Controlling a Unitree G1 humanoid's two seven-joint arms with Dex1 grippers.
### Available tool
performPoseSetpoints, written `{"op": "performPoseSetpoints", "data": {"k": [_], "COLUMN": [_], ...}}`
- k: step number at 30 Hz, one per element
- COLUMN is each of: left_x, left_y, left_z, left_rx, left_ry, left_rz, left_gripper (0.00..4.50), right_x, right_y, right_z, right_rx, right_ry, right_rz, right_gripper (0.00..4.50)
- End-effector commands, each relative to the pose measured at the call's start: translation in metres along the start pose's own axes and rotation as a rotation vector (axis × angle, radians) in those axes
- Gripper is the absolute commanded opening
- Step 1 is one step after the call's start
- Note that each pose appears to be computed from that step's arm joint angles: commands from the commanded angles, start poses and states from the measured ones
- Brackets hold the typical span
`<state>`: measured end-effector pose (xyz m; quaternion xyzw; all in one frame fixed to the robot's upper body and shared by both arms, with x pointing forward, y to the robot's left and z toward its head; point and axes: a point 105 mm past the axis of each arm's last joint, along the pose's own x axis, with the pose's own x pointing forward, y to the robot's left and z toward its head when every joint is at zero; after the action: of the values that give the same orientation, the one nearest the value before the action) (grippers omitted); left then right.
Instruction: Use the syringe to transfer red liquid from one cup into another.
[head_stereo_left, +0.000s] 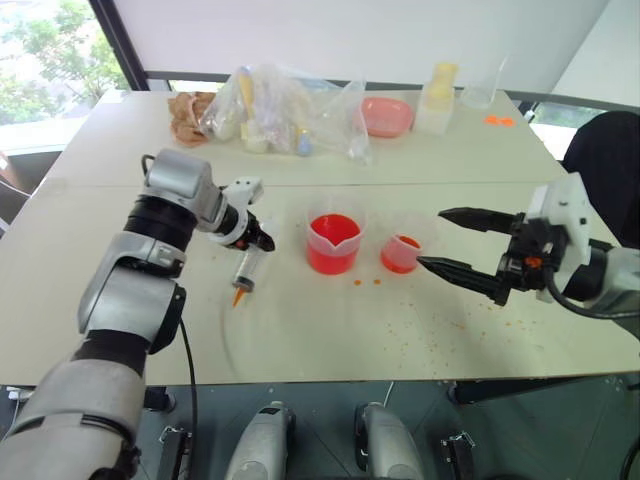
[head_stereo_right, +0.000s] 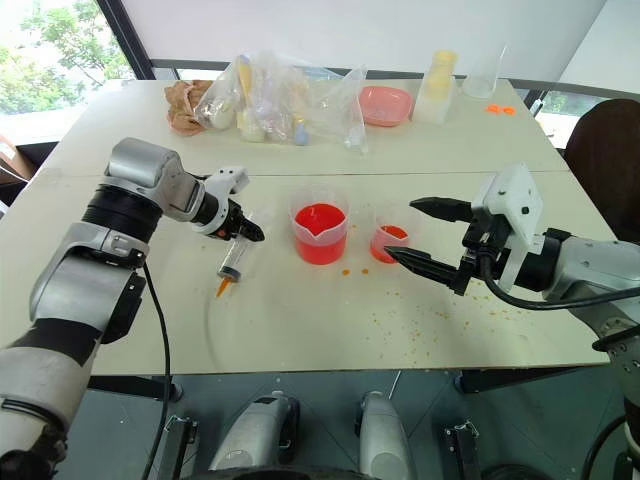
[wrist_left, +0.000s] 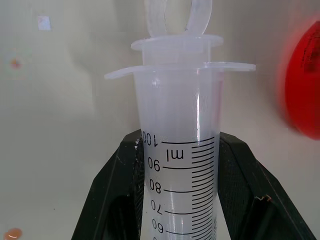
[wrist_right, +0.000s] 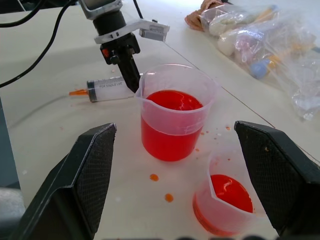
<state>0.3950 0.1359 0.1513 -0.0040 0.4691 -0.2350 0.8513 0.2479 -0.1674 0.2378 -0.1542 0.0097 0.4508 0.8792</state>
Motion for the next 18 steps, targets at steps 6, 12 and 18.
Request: {"op": "performPoseSetpoints", "data": {"k": [6, 12, 18], "left_x": [-0.185, -0.175, -0.137], "left_y": [-0.051, -0.112, -0.128], "left_z": [0.145, 0.116, 0.088], "left_rx": [0.392, 0.482, 0.528], "left_ry": [-1.081, -1.162, -1.133], "left_rz": [-0.149, -0.603, -0.741], "left_gripper": [1.44, 1.44, 1.44], "right_x": [-0.032, -0.024, -0.011], "right_y": [-0.046, -0.091, -0.110], "right_z": [0.040, 0.060, 0.079], "right_rx": [-0.078, -0.269, -0.367], "right_ry": [-0.180, -0.198, -0.259], "right_rz": [-0.254, -0.421, -0.469], "right_gripper": [3.99, 3.99, 3.99]}}
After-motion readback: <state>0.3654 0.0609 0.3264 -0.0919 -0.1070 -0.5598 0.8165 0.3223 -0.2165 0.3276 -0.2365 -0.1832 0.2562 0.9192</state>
